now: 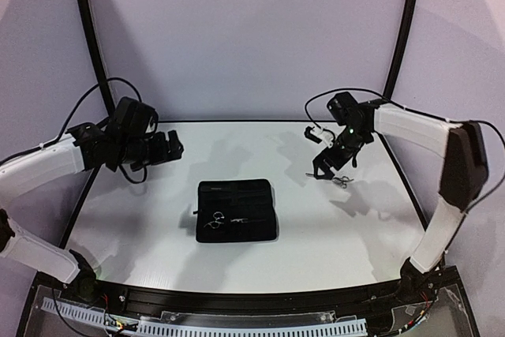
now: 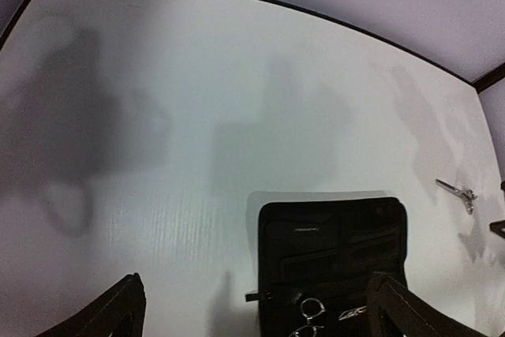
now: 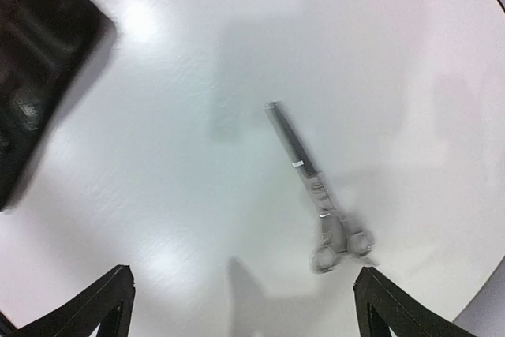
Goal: Sort the hair-cutting tools
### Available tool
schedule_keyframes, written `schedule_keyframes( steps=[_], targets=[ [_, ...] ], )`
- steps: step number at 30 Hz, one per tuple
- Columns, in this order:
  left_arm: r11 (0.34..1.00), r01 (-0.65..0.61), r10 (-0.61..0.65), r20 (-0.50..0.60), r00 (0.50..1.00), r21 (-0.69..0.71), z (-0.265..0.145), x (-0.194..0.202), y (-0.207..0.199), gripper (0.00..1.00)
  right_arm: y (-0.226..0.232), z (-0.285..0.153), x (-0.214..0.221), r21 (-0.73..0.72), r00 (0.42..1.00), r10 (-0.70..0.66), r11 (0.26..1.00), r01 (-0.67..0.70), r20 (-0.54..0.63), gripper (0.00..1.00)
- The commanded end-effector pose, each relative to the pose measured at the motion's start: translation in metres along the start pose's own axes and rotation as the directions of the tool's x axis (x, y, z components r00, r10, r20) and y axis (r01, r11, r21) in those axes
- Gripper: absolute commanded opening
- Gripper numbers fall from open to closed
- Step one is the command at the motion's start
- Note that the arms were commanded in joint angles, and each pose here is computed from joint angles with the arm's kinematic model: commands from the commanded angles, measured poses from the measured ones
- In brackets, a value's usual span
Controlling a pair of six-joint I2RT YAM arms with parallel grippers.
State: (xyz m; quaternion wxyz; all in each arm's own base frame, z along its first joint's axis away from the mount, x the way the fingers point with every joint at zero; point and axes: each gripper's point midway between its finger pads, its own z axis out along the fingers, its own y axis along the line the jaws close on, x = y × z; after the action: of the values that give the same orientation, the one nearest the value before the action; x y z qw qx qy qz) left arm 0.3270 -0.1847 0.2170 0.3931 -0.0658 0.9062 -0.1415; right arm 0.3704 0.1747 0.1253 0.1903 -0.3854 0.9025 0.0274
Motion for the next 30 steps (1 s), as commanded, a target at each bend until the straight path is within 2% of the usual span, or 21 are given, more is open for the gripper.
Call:
schedule_keyframes(
  steps=[1, 9, 19, 30],
  targets=[
    [0.99, -0.022, 0.015, -0.044, 0.999, -0.143, -0.012, 0.027, 0.043, 0.99, -0.042, 0.004, 0.004, -0.055, 0.992, -0.107, 0.993, 0.104, -0.061, 0.97],
    [0.976, 0.029, -0.032, -0.008, 0.999, -0.216, -0.029, 0.031, 0.067, 0.99, -0.07, 0.043, 0.006, -0.023, 0.958, -0.244, 0.97, 0.243, -0.154, 0.97],
    [0.971, 0.059, -0.052, 0.036, 0.998, -0.233, -0.041, 0.024, 0.075, 0.99, -0.078, 0.076, 0.021, -0.06, 0.929, -0.271, 0.963, 0.264, -0.253, 0.9],
    [0.972, 0.069, -0.063, 0.036, 0.997, -0.224, -0.037, 0.025, 0.072, 0.99, -0.077, 0.113, 0.041, -0.042, 0.918, -0.274, 0.961, 0.274, -0.286, 0.85]
  ],
)
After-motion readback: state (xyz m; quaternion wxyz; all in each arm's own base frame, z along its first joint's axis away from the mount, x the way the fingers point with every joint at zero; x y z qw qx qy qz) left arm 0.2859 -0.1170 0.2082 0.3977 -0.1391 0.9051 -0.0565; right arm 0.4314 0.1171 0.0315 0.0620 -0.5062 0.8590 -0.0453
